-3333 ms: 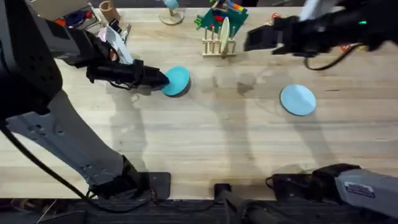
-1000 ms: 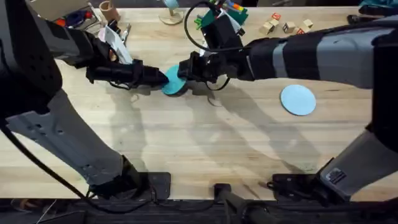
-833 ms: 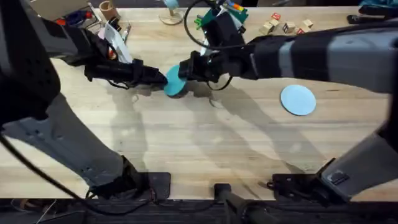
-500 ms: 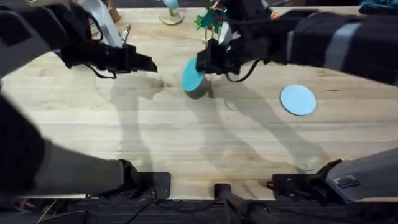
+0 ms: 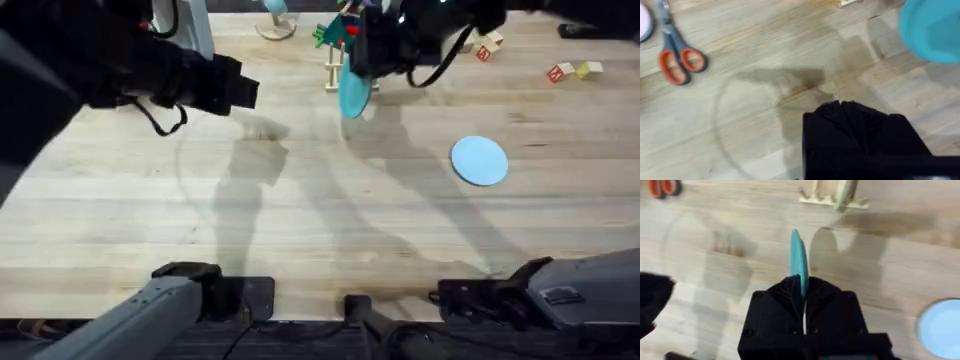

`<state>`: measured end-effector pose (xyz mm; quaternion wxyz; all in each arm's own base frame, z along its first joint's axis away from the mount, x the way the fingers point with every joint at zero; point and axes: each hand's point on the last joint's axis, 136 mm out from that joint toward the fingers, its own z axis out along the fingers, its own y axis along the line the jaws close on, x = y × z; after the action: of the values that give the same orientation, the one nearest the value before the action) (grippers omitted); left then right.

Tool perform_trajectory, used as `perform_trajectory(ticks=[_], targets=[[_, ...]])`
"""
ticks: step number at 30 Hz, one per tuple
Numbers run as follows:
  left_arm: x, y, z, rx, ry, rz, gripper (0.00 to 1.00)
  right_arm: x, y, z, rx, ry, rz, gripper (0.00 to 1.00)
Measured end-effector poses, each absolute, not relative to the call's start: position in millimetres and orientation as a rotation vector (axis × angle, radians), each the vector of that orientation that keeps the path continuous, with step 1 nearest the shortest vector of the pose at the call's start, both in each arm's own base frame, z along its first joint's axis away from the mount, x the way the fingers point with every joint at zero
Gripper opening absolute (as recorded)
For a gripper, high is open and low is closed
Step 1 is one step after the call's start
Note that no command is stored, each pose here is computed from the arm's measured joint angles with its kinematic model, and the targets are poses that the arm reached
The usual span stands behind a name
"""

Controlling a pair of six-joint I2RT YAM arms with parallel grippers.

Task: Pick up the plates from the table one by one and place each into a slot on the dish rack.

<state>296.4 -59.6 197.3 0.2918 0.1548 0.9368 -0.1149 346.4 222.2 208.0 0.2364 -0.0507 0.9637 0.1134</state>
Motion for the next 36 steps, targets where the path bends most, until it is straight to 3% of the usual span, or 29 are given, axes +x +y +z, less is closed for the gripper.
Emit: perform_trajectory(ticks=[8, 9, 10, 12, 13, 14, 30, 36], targets=[[275, -67, 222, 0.409, 2.436, -0.19, 0.039, 356, 200, 242, -0.178, 2.569, 0.135, 0.03], [274, -67, 224, 0.41, 2.429, -0.181, 0.095, 357, 198, 245, -0.18, 2.558, 0.122, 0.03], [273, -66, 225, 0.399, 2.429, -0.172, 0.513, 361, 196, 254, -0.183, 2.528, 0.102, 0.03], [273, -64, 224, 0.384, 2.435, -0.166, 0.835, 364, 194, 259, -0.183, 2.511, 0.085, 0.03], [274, -64, 224, 0.37, 2.438, -0.166, 0.951, 365, 193, 261, -0.181, 2.504, 0.074, 0.03], [274, -63, 224, 0.367, 2.438, -0.165, 0.983, 366, 191, 262, -0.179, 2.496, 0.063, 0.03], [274, -63, 224, 0.337, 2.444, -0.168, 0.993, 390, 188, 314, -0.113, 2.348, 0.056, 0.03], [274, -62, 224, 0.329, 2.445, -0.171, 0.993, 410, 198, 308, -0.123, 2.35, 0.038, 0.03]])
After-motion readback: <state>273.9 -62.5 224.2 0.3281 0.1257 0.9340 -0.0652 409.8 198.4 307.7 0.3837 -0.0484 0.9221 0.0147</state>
